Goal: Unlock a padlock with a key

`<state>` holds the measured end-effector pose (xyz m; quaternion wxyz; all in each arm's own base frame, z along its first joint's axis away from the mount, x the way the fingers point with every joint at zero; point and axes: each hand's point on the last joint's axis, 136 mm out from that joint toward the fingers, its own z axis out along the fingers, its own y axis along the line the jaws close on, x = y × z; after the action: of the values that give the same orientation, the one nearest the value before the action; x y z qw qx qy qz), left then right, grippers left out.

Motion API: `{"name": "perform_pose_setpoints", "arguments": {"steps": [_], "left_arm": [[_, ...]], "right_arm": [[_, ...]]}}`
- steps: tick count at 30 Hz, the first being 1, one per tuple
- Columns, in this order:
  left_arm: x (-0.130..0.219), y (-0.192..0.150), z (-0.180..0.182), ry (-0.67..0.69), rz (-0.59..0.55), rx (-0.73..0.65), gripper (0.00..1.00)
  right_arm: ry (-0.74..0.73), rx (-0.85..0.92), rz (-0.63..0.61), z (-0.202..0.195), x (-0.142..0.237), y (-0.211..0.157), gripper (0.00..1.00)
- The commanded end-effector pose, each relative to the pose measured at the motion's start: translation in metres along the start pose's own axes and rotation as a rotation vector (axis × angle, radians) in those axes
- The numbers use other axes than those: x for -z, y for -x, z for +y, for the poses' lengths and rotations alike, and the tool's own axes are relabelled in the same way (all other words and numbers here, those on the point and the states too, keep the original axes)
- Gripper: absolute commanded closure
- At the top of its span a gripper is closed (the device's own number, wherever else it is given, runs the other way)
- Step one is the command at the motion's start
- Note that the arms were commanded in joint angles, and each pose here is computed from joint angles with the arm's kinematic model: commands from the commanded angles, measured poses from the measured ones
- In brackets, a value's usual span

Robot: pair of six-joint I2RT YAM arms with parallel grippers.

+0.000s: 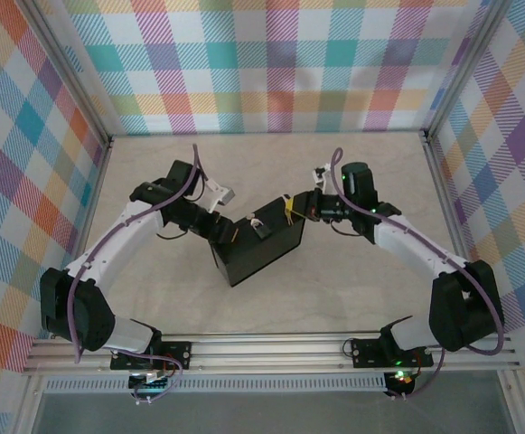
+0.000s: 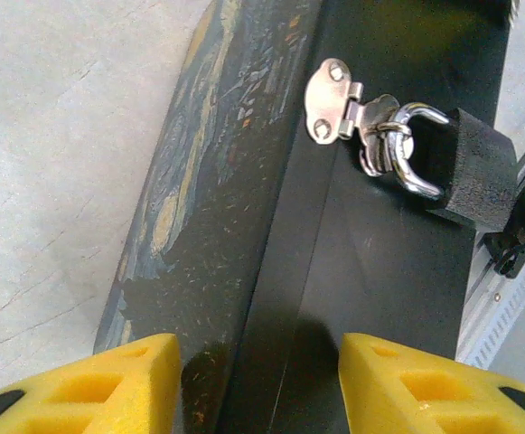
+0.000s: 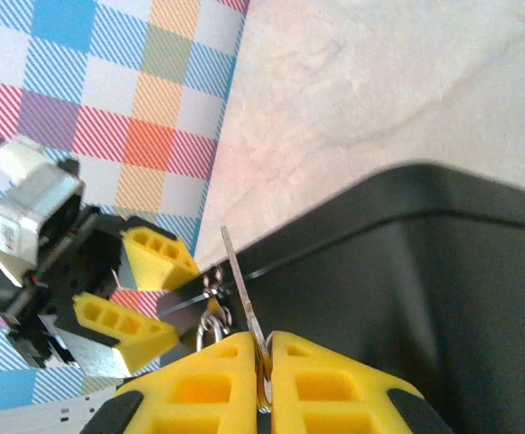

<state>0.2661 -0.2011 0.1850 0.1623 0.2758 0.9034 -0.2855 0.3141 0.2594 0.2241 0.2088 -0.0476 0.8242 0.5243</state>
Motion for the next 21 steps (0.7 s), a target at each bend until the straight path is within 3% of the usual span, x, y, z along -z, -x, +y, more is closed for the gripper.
{"name": "perform_pose_setpoints", "arguments": {"steps": [1, 4, 8, 11, 21], "left_arm": [[0.014, 0.021, 0.001, 0.073, -0.086, -0.152, 0.48], [0.031, 0.048, -0.002, 0.132, -0.212, -0.309, 0.46], [0.053, 0.07, -0.043, 0.014, -0.313, -0.598, 0.42], [0.052, 0.067, -0.067, -0.112, -0.269, -0.763, 0.41], [0.03, 0.071, -0.094, -0.331, -0.156, -1.052, 0.41]], "right_arm": [[0.046, 0.052, 0.054, 0.018, 0.008, -0.004, 0.89], [0.052, 0.04, 0.078, 0.022, 0.017, -0.017, 0.89], [0.078, 0.021, 0.105, 0.026, 0.026, -0.037, 0.88], [0.098, 0.008, 0.126, 0.027, 0.029, -0.052, 0.88], [0.094, -0.03, 0.221, 0.035, 0.034, -0.104, 0.87]]}}
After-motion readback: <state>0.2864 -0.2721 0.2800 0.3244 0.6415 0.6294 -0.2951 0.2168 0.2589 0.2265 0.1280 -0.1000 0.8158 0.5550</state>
